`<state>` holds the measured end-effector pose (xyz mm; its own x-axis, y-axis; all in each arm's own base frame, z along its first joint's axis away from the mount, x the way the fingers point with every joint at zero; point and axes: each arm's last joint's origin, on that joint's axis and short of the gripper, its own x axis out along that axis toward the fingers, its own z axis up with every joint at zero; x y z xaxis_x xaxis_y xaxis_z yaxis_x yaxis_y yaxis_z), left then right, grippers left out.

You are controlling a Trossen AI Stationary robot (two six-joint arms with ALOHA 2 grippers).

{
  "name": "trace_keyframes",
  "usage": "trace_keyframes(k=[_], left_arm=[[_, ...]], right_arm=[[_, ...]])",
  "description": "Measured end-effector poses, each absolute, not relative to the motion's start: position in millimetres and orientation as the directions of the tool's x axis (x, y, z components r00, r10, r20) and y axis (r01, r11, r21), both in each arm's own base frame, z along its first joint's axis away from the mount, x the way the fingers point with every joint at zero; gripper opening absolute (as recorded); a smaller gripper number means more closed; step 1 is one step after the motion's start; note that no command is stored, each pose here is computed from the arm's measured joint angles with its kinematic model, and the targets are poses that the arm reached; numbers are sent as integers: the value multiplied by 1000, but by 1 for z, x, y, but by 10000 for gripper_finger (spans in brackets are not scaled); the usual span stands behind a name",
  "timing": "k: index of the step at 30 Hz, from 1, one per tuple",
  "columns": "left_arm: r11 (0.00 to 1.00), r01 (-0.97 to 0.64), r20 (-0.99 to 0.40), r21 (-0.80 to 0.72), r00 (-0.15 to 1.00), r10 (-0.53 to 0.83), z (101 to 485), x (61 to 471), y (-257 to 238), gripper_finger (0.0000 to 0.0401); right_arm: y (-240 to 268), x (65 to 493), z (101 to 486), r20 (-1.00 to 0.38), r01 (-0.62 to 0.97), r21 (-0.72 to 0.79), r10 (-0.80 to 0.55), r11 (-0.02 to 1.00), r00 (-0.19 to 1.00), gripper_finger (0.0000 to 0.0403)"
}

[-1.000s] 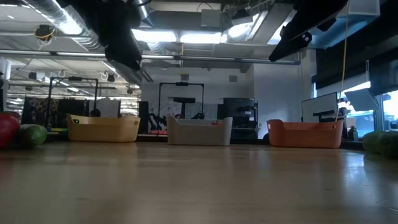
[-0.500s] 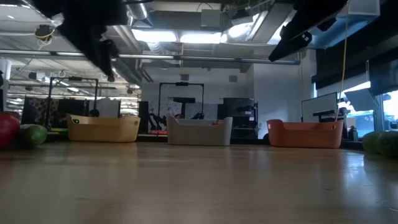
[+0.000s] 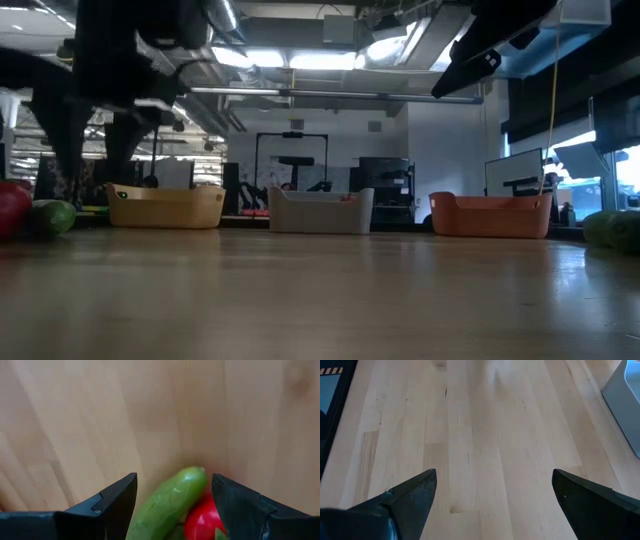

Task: Sort produce into baskets
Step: Put the cucumber into the orange bin

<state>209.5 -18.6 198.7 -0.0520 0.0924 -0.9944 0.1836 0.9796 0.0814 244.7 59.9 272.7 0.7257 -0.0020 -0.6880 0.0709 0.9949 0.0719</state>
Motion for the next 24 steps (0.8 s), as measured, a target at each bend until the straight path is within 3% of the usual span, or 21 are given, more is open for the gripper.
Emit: trace_keyframes(k=[7, 24], left_arm=[[978, 200, -969, 66, -222, 111, 177, 214, -20, 251], [966, 257, -921, 40, -366, 136, 144, 208, -19, 243]], right_arm=[[60, 245, 273, -689, 71, 72, -2, 995, 725, 386], [60, 245, 273, -689, 71, 72, -2, 995, 725, 386]])
